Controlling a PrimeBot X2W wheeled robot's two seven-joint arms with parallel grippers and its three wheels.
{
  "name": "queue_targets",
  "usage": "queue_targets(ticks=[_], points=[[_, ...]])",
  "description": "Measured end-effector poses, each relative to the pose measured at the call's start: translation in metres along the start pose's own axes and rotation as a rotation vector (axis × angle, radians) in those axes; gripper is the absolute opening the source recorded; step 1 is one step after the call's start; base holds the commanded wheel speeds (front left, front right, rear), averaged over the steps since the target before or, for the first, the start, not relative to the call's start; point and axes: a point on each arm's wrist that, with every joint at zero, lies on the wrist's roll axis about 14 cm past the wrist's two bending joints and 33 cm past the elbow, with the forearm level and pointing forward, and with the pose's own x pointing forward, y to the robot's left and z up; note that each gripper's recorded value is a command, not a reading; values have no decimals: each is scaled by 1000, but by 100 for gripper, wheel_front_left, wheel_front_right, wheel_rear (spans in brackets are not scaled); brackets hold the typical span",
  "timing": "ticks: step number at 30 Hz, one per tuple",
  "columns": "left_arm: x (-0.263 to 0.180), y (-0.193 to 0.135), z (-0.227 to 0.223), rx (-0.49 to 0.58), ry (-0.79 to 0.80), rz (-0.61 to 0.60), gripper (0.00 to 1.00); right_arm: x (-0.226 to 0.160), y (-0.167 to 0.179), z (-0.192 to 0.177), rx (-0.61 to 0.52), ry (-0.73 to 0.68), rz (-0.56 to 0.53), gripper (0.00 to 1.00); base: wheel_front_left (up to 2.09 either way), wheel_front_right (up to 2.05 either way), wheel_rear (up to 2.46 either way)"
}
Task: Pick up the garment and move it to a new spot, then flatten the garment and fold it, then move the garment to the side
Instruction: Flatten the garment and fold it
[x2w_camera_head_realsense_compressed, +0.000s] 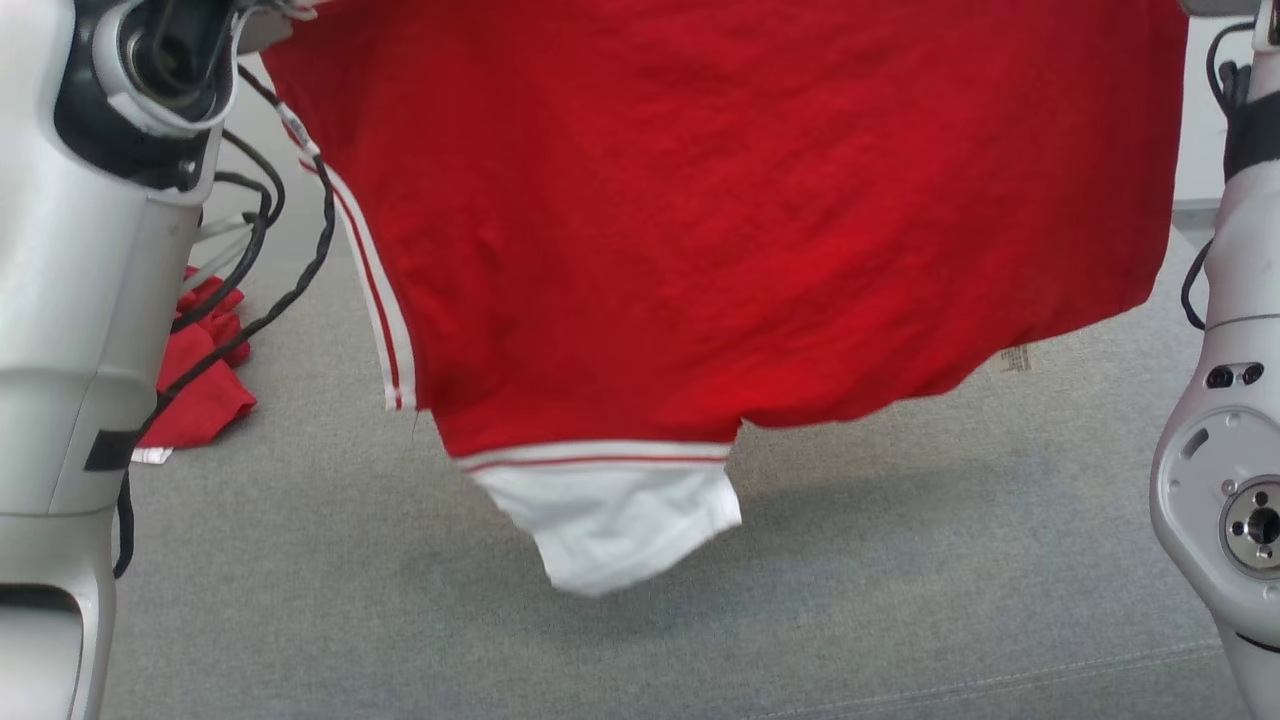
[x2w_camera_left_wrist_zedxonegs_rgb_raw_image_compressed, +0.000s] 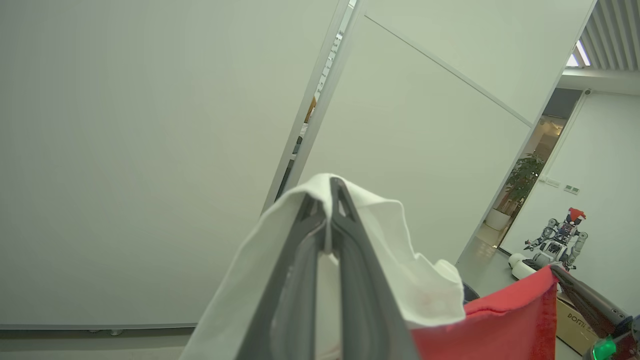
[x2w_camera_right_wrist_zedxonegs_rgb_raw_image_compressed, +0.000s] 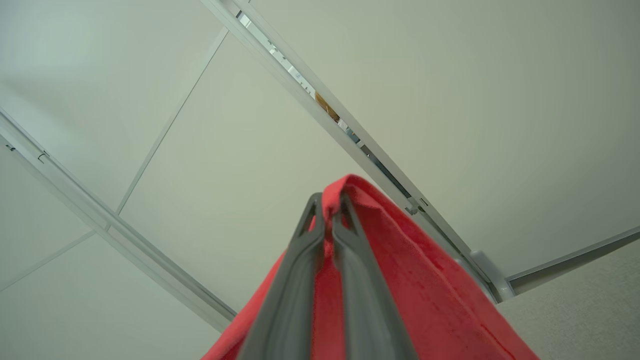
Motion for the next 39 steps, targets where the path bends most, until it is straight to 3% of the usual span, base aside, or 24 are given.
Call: queue_targets(ticks=[4, 12, 19, 26, 35, 39], points=[[24, 19, -3, 5, -18, 56, 0, 25, -5, -8, -32, -32, -21, 0, 0, 0, 0], [82, 57, 43, -2, -312, 184, 0, 89, 13, 8, -165, -259, 11, 0, 0, 0, 0], [124, 89, 24, 137, -383, 205, 0, 136, -2, -16, -224, -344, 11, 0, 0, 0, 0], [148, 128, 5, 175, -400, 240, 0, 175, -17, -52, -268, -357, 29, 0, 0, 0, 0], [151, 194, -65, 179, -312, 318, 0, 199, -94, -167, -264, -157, -54, 0, 0, 0, 0], [148, 207, -69, 184, -304, 332, 0, 202, -104, -186, -252, -125, -62, 0, 0, 0, 0]])
